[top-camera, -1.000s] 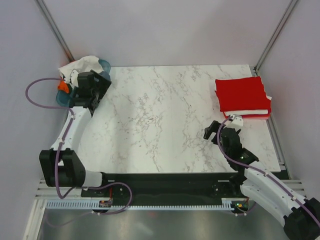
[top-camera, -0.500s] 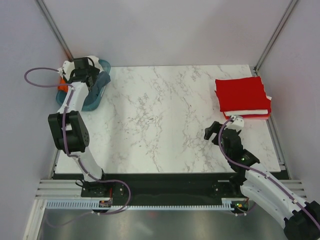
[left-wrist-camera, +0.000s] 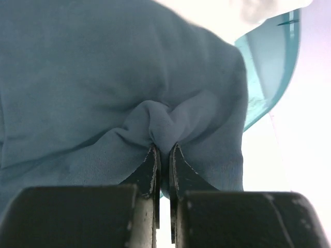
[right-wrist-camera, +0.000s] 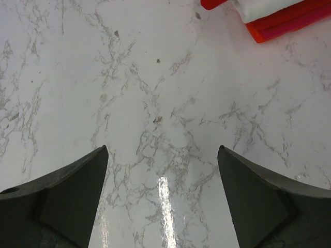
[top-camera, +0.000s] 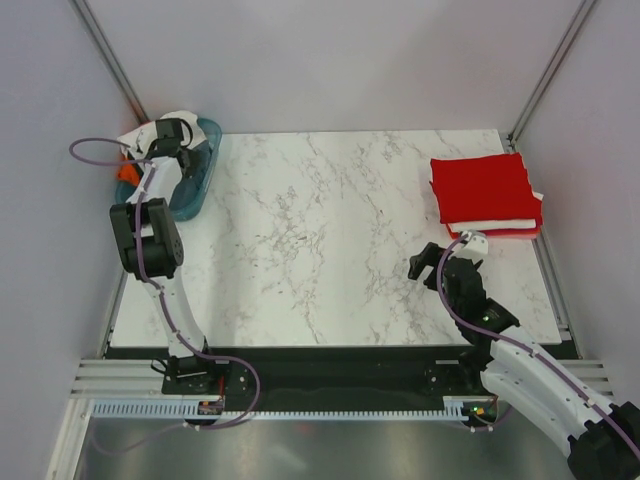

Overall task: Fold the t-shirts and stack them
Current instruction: Grab the tshirt from the pile, then move the tshirt to the center of the board

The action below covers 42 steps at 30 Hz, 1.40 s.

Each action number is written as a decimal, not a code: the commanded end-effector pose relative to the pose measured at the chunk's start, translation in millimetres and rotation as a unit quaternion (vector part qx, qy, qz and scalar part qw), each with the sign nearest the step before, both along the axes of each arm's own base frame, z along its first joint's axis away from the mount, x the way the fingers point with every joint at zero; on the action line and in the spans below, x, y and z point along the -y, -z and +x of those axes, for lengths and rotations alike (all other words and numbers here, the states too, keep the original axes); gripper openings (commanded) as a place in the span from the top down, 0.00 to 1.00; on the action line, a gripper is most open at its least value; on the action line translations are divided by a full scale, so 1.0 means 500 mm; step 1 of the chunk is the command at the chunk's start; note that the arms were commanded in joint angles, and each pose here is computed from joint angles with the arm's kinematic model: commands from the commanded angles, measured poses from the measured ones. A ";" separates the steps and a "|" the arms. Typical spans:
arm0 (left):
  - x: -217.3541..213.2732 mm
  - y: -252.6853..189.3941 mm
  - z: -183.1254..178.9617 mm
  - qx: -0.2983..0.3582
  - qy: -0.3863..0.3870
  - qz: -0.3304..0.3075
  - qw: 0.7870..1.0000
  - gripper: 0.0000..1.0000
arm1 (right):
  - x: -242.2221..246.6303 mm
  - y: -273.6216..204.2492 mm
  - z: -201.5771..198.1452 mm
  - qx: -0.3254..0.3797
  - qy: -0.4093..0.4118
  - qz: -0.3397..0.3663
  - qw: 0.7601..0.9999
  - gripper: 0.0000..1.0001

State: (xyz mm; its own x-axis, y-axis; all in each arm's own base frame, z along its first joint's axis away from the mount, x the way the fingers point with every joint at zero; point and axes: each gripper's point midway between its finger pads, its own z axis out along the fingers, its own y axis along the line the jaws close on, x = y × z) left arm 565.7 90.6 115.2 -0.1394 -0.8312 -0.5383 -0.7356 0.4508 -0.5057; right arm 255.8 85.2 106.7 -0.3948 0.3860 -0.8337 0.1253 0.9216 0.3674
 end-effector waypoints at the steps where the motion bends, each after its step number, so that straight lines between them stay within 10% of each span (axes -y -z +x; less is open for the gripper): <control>1: -0.005 -0.116 0.025 0.059 0.010 0.012 0.998 0.98 | -0.001 -0.009 0.004 0.011 -0.001 0.001 1.000 0.05; 15: 0.026 -0.671 -0.174 0.328 -0.019 0.017 0.944 0.98 | -0.003 -0.010 0.004 0.013 -0.003 0.002 1.000 0.05; 25: 0.515 -0.877 -0.379 0.439 0.278 -0.141 0.843 0.98 | 0.002 -0.013 0.004 0.017 0.004 0.003 1.000 0.05; 30: 0.657 -0.751 -0.423 0.378 0.362 -0.207 0.827 0.98 | 0.011 -0.017 0.003 0.021 0.017 0.007 1.000 0.05; 33: 0.646 -0.588 -0.401 0.320 0.324 -0.208 0.865 0.96 | 0.022 -0.017 0.000 0.020 0.033 0.008 0.999 0.05; 37: 0.604 -0.398 -0.409 0.273 0.276 -0.211 0.897 0.01 | 0.031 -0.023 -0.002 0.028 0.045 0.011 0.999 0.07; 42: 0.590 -0.194 -0.434 0.176 0.321 -0.134 0.921 0.00 | 0.026 -0.028 -0.005 0.036 0.035 0.017 0.999 0.08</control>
